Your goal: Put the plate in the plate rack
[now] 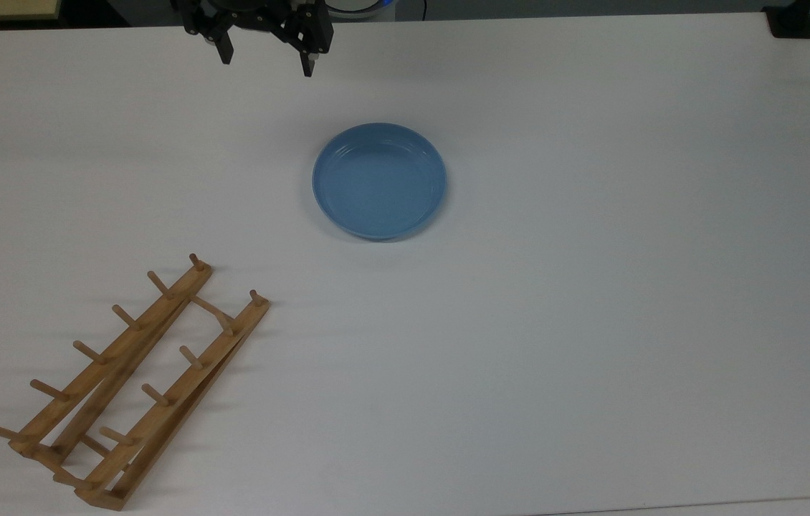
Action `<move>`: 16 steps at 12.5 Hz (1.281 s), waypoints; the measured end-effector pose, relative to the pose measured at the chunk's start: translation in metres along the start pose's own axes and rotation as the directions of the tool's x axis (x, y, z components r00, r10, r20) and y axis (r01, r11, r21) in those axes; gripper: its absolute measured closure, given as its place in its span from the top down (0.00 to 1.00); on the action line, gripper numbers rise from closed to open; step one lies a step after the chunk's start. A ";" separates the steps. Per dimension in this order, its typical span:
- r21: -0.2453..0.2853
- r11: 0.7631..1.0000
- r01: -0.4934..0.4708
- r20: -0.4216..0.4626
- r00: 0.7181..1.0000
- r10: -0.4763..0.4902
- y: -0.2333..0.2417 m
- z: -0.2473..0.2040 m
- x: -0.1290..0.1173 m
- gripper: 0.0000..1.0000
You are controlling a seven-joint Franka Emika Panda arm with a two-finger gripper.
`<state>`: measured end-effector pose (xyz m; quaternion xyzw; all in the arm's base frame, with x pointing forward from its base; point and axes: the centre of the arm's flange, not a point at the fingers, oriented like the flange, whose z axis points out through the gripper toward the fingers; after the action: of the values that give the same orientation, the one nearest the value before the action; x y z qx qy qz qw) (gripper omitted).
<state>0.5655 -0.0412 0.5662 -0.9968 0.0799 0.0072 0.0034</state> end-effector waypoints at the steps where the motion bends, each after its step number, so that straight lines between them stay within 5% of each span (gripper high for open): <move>1: 0.000 1.000 0.001 0.001 1.000 -0.001 0.000 0.000 0.000 1.00; 7: -0.007 0.993 0.118 0.088 0.989 -0.117 -0.023 0.052 0.014 1.00; 16: -0.005 0.973 0.230 0.080 0.970 -0.229 -0.032 0.078 0.028 1.00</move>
<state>0.5969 -0.0135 0.4880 -0.9983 -0.0361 0.0466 0.0005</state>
